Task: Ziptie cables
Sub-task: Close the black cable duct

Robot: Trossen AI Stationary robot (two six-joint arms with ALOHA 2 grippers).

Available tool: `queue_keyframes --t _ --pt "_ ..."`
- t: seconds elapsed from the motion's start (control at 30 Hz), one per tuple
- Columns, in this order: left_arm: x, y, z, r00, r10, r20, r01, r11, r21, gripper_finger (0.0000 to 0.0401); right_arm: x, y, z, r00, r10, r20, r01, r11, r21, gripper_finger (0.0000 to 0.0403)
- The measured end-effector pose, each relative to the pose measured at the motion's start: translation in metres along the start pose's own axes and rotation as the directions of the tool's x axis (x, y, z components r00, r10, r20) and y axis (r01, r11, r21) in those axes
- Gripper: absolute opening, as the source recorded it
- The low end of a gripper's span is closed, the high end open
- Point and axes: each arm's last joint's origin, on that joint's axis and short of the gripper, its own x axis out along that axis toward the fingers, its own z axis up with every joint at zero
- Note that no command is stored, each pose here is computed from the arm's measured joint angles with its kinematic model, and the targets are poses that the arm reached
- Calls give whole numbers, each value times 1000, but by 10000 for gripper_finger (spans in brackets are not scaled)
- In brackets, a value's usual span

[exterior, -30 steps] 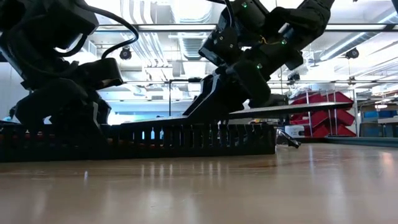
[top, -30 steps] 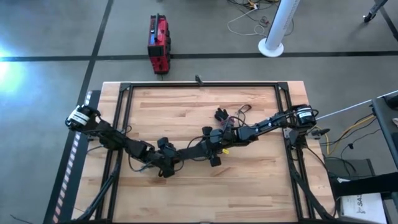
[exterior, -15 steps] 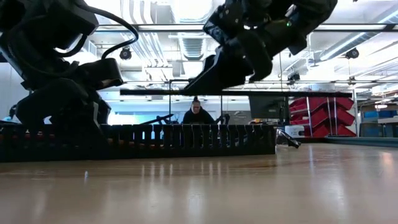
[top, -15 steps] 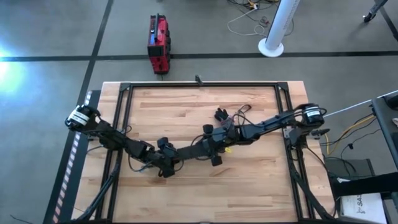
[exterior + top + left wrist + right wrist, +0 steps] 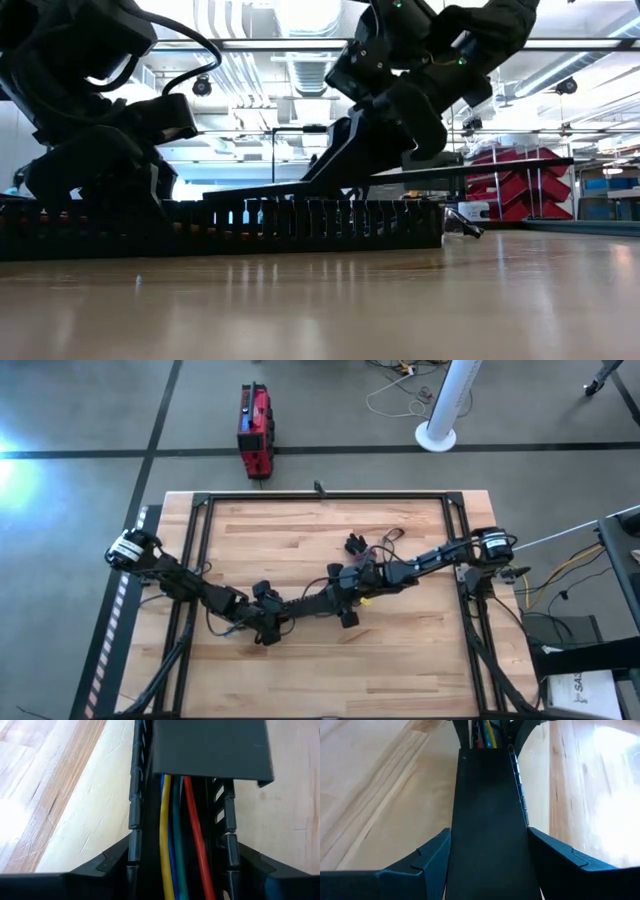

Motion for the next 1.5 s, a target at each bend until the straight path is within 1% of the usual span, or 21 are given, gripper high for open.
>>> queue_keyframes --t 0.13,0.27,0.4,0.57,0.87,1.07,1.2,1.37,1.5 --pt "0 0 0 1000 -1 1 1 1000 -3 228 0 0 0 998 -56 -7 55 997 -58 219" --pt "0 0 0 1000 -1 1 1 1000 -4 227 0 0 0 998 -67 -8 66 995 -77 219" --pt "0 0 0 1000 -1 1 1 1000 -2 221 1 0 0 998 -68 -6 68 995 -78 219" --pt "0 0 0 1000 -2 1 2 1000 2 228 1 0 -1 997 -71 -8 70 995 -70 219" --pt "0 0 0 1000 -2 2 2 1000 9 223 1 0 -1 993 -113 17 114 992 -59 219" --pt "0 0 0 1000 -5 0 5 1000 3 232 2 4 -3 995 -99 25 100 994 -42 219" --pt "0 0 0 1000 -3 1 3 1000 3 224 2 14 -1 993 -85 88 90 994 -55 219" --pt "0 0 0 1000 -1 2 1 1000 2 226 0 15 -11 987 -96 126 101 994 -35 219" --pt "0 0 0 1000 -10 1 10 1000 3 235 -1 15 -15 989 -92 113 98 994 -45 219"
